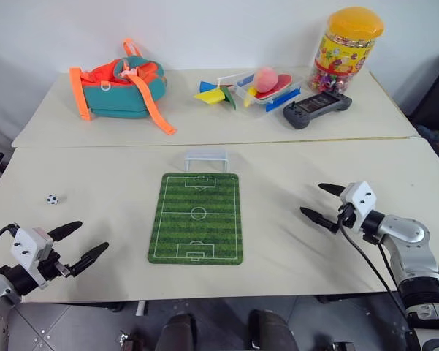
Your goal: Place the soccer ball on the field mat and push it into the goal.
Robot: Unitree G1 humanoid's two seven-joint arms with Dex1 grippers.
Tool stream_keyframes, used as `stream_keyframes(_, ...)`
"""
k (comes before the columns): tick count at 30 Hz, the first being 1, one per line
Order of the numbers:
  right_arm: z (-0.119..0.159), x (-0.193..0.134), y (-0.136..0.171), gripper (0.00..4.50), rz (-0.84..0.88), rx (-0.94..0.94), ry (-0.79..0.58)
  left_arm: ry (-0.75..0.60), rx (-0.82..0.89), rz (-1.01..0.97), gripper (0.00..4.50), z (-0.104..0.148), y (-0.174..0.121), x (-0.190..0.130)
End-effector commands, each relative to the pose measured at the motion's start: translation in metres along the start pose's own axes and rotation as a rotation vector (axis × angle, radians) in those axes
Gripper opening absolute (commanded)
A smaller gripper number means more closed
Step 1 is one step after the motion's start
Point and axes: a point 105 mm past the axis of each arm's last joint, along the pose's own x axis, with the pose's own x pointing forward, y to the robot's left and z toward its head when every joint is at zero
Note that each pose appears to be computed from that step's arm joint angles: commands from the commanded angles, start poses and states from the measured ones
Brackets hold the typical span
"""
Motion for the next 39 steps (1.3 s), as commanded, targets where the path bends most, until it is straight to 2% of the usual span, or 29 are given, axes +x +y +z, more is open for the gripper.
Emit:
stream_keyframes(1, -0.004, -0.009, -0.009, 4.5, -0.013, -0.009, 0.033, -0.019, 0.054, -0.007, 4.48, 0.008, 0.004, -0.003)
stream_keyframes(13, -0.007, -0.017, -0.012, 4.5, -0.015, 0.003, 0.049, -0.023, 0.042, 0.059, 4.48, 0.018, 0.011, -0.006)
stream_keyframes(31, 0.013, -0.02, -0.012, 4.5, 0.007, -0.006, -0.006, -0.007, 0.056, 0.138, 4.48, 0.024, 0.014, -0.011)
stream_keyframes(36, 0.035, -0.035, 0.004, 4.5, 0.147, 0.011, -0.121, -0.058, 0.051, 0.251, 4.48, 0.044, 0.021, -0.017)
stream_keyframes(39, 0.043, -0.04, 0.011, 4.5, 0.233, 0.019, -0.161, -0.036, 0.006, 0.39, 4.48, 0.042, 0.04, -0.02)
